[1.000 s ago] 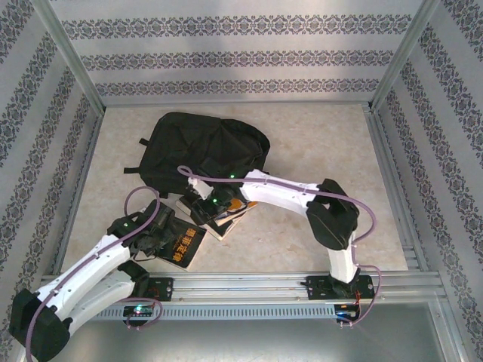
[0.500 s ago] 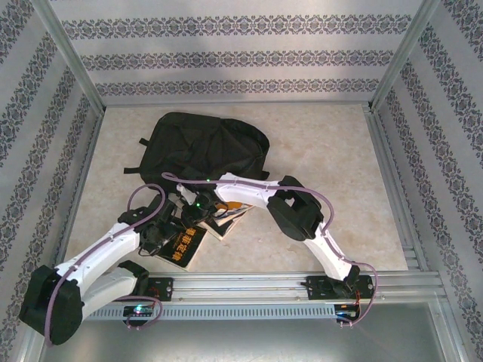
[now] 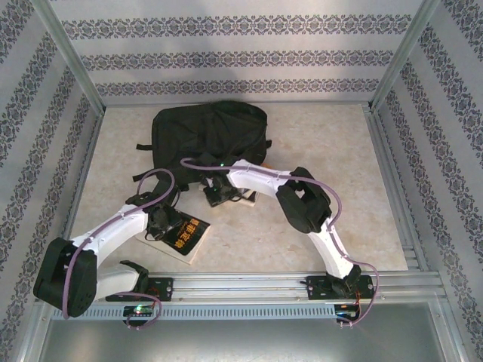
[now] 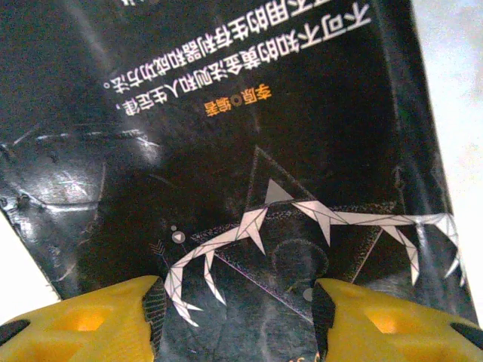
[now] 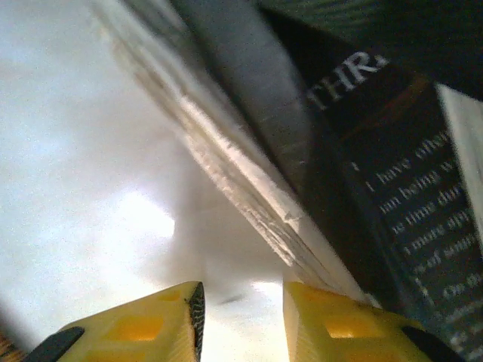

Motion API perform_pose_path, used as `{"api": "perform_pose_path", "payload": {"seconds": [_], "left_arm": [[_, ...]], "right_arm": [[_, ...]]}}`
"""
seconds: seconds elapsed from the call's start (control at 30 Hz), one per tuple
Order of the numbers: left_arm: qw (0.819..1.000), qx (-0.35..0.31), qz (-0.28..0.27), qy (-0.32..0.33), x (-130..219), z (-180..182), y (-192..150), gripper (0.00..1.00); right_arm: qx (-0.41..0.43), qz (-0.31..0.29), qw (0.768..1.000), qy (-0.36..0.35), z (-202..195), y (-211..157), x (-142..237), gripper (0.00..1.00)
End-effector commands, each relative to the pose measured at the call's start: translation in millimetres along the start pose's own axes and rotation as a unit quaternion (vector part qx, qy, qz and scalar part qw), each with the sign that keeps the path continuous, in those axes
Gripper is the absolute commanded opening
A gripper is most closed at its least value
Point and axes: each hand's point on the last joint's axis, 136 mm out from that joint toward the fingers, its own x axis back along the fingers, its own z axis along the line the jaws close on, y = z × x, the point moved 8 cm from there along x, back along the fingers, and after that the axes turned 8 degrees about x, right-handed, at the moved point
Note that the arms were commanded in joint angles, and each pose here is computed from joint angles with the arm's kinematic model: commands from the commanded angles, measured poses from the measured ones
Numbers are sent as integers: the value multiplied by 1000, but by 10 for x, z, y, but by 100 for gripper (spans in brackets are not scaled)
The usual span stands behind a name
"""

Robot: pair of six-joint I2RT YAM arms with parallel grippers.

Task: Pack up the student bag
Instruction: Move the book from the bottom-left of the table, then pick up the book from the bottom-left of the table.

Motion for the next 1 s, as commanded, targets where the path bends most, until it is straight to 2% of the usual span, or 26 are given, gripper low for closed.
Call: {"api": "perform_pose_path", "payload": {"seconds": [0.0,0.1,0.23,0.43,0.67,0.97], "left_arm": [[999,4,15,-51,121,-84,-4,54],[997,26,29,-60,254,45,-85,52],[996,63,31,-60,389,326,-201,52],[994,93,41,-35,223,539,-294,53],[992,110,37,-50,-50,481,-274,53],[991,106,49,-70,-163,399,-272,48]], "right_arm": [[8,-11,999,-31,-232,-4,108,37],[25,-43,996,67,-37,58,252,37],[35,-57,986,155,214,121,344,37],[31,-31,972,233,514,121,204,41],[32,2,964,265,696,-2,15,48],[50,32,972,227,733,-236,-186,54]]}}
